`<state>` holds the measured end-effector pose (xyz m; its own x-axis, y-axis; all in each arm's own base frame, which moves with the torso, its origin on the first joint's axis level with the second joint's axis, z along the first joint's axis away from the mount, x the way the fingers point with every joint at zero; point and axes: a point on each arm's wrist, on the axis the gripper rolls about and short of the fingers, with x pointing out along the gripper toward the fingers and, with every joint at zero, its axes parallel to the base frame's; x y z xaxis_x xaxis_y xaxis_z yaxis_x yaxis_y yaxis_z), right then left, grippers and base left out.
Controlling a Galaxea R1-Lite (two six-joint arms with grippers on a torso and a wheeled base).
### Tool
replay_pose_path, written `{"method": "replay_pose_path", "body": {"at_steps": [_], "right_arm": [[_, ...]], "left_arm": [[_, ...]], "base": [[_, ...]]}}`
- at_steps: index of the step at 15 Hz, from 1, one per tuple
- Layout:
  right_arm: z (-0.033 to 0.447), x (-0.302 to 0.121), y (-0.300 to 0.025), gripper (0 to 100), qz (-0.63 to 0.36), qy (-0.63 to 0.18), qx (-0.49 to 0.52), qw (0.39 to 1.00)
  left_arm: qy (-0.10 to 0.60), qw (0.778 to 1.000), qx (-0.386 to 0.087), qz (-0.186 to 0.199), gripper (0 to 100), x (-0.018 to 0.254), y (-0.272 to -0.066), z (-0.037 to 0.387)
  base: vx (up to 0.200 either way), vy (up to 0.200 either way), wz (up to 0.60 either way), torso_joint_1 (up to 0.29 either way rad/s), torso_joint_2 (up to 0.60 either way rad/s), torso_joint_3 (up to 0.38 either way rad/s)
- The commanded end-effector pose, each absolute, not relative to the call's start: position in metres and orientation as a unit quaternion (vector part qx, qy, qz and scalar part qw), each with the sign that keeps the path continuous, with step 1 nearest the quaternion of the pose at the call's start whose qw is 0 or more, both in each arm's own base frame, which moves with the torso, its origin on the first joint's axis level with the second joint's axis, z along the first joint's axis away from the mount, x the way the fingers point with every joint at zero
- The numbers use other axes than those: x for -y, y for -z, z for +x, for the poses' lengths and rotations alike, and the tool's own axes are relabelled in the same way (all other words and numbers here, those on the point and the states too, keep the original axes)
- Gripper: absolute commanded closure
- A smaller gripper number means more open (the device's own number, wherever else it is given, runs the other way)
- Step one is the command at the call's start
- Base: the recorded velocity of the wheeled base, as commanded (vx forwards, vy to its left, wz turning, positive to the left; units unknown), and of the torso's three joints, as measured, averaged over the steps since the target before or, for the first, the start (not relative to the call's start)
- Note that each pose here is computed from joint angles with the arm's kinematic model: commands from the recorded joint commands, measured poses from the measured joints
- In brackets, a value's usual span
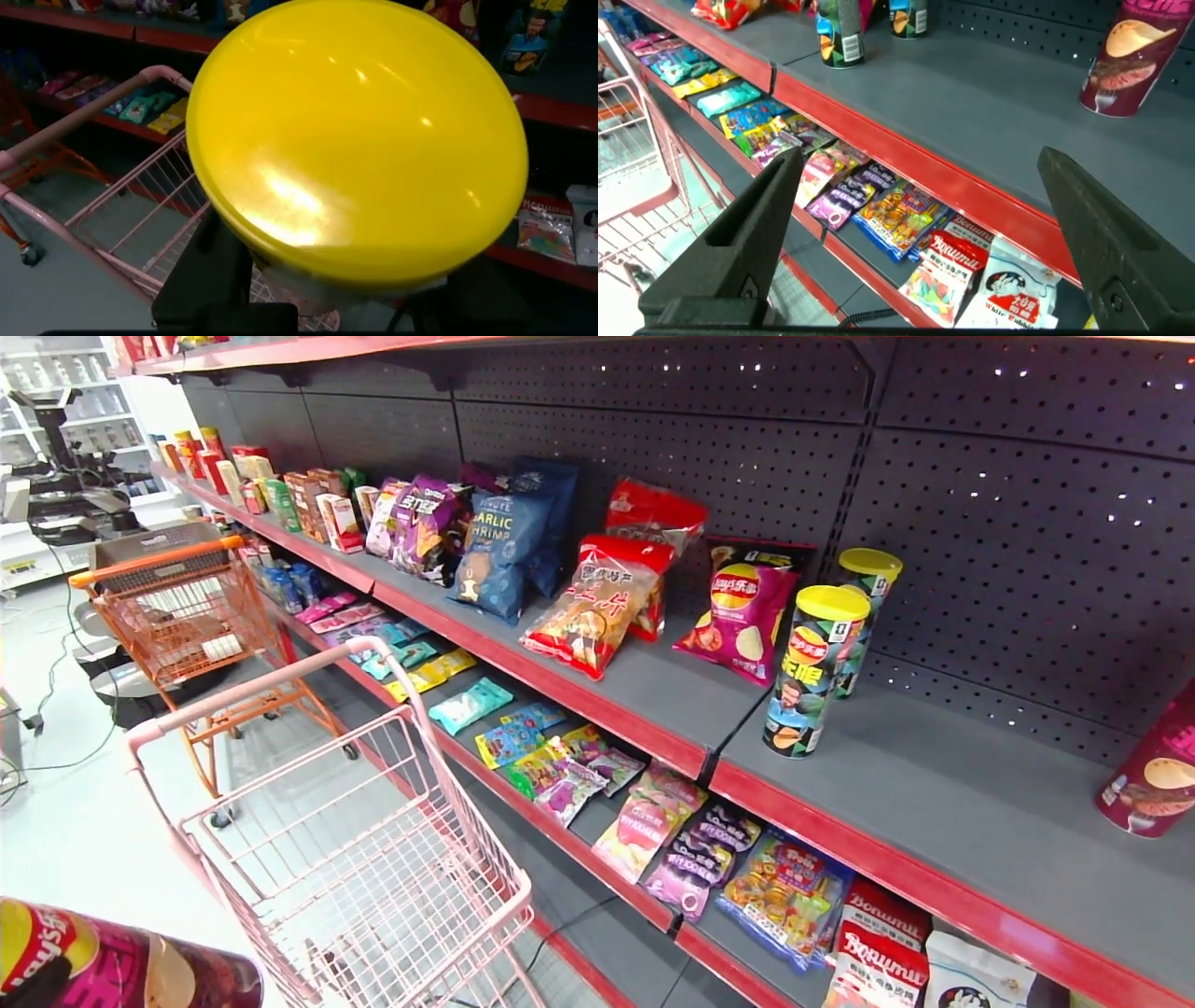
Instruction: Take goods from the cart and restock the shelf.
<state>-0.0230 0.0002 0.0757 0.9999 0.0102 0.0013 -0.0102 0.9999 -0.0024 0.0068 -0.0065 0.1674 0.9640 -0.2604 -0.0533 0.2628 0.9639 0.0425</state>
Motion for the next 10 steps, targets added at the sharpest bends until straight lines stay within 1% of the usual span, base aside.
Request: {"method": "replay_pose_path", "body": {"at_steps": [1,10], "right_arm": [[-0.0229,-0.0002,-0.0757,0,-0.001,-0.005,0.0,1.0],[-0.0229,-0.0002,-0.0757,0,-0.002,-0.005,0.0,1.0]], "left_arm": [[0.132,0.991,-0.027,0.024,100,0.0065,-0.167,0.0079],[0.131,0.991,-0.022,0.025,100,0.0065,-0.1675,0.0066]], "base": [[0.0,0.0,-0.6,0.002,0.0,-0.002],[0.0,0.0,-0.6,0.005,0.0,0.002]]}}
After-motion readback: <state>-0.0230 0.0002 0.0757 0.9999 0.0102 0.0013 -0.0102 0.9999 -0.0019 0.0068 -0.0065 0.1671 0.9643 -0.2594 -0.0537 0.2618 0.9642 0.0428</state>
